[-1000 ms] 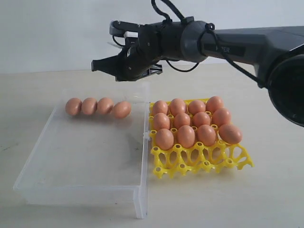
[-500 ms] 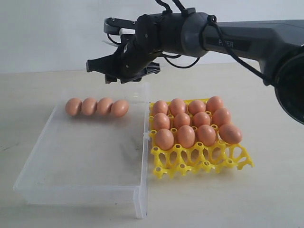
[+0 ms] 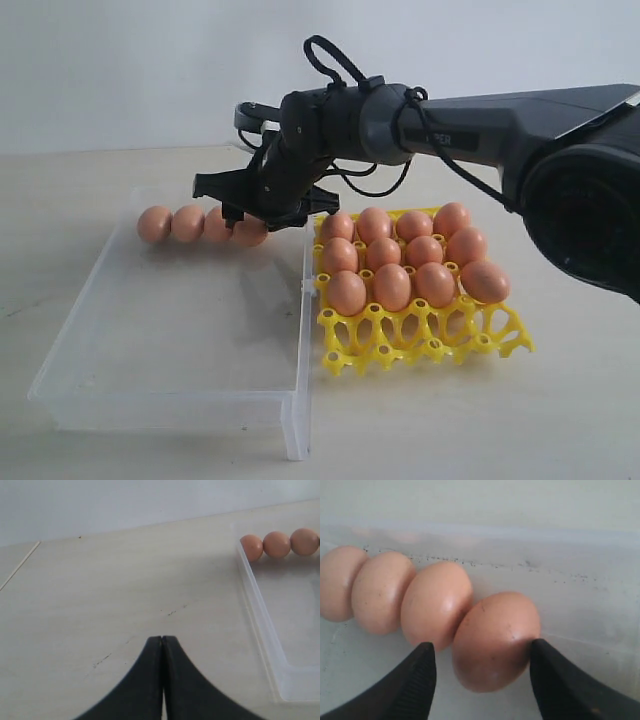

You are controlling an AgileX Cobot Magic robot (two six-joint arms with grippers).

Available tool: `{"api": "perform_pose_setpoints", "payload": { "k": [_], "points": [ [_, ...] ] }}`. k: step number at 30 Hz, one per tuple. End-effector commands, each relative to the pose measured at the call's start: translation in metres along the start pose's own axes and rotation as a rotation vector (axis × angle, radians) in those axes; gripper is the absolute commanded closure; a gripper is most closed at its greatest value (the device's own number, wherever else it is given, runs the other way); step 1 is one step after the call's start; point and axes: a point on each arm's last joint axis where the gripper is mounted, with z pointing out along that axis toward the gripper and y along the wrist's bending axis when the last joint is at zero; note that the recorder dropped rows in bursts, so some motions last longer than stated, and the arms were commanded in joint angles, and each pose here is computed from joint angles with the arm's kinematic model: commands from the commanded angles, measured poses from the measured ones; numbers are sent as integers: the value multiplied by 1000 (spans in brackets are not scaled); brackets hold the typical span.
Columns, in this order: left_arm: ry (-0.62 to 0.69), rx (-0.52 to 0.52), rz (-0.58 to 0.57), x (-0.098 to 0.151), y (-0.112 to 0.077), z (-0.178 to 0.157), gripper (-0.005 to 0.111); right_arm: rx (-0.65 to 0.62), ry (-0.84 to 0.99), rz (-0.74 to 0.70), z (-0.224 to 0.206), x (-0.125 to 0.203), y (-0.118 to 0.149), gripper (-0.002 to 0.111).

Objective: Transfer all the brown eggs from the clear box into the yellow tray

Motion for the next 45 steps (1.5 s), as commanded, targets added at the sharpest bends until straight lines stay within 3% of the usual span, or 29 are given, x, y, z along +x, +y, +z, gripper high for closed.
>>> {"api": "perform_pose_setpoints", "payload": {
  "k": [1, 19, 22, 26, 34, 45],
  "points": [
    [-13, 6, -6, -2, 0, 0, 107, 0, -1, 30, 9, 3, -3, 53],
    [-13, 6, -6, -2, 0, 0, 107, 19, -10, 57, 23, 7, -10, 55],
    [-13, 6, -6, -2, 0, 0, 107, 20, -16, 51, 24, 7, -11, 71],
    [-13, 6, -6, -2, 0, 0, 107, 13, -32, 33, 23, 5, -10, 108],
    [-13, 6, -6, -2, 0, 0, 107, -10, -81, -9, 0, -7, 1, 108],
    [-13, 6, -6, -2, 0, 0, 107, -59, -261, -184, -87, -32, 37, 108]
  ]
}}
